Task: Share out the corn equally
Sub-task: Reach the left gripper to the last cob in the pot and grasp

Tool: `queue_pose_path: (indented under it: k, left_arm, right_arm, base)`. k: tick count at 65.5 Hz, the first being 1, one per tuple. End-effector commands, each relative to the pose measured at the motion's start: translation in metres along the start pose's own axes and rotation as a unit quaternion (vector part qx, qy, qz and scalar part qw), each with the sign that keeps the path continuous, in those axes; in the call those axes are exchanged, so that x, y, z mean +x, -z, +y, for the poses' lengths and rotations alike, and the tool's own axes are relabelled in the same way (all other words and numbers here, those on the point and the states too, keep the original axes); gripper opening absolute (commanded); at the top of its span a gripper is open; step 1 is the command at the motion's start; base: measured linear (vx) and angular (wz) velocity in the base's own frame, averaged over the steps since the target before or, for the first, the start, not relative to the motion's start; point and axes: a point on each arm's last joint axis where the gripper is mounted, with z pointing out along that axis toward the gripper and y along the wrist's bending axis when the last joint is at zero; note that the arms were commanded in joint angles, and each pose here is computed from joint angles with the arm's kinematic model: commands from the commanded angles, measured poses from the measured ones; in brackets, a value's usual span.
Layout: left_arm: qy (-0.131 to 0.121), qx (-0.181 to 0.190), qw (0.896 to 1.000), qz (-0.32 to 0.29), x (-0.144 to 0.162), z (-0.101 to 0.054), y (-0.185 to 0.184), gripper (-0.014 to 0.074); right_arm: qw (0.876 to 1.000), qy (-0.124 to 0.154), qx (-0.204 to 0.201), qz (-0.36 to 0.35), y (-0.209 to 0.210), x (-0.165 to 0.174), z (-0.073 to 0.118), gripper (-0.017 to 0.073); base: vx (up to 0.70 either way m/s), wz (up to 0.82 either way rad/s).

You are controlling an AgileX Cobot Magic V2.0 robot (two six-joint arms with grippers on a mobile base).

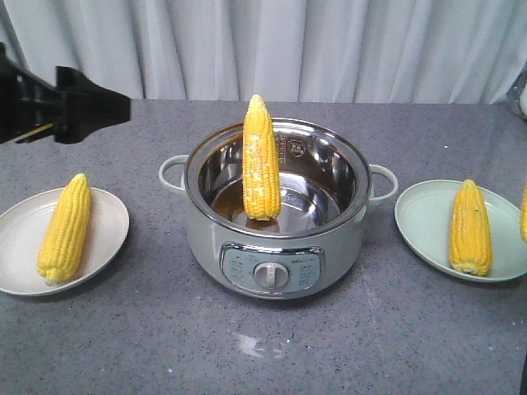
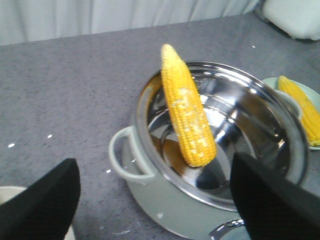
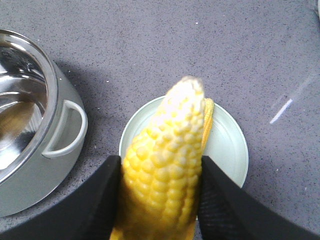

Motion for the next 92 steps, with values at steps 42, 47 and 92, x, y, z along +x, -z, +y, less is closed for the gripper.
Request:
queue_pose_path:
  k: [42, 47, 92]
  left_arm:
    - [0.002, 0.000, 0.999, 0.045, -0.012, -0.070, -0.167, 0.0590]
    - [0.002, -0.024, 0.999, 0.047, -0.009, -0.070, -0.175, 0.0590]
    - [0.001, -0.051, 0.997, 0.054, 0.011, -0.065, -0.215, 0.0590]
  right_arm:
    - [0.999, 0.001, 0.007, -0.054, 0.016, -0.008, 0.001, 0.0081]
    - [0.999, 0.001, 0.007, -0.054, 0.016, -0.008, 0.001, 0.0081]
    - [0.998, -0.001, 0.003, -0.055, 0.016, -0.008, 0.001, 0.0081]
  base:
    - [0.00, 0.00]
    - [0.00, 0.00]
    - [0.00, 0.00]
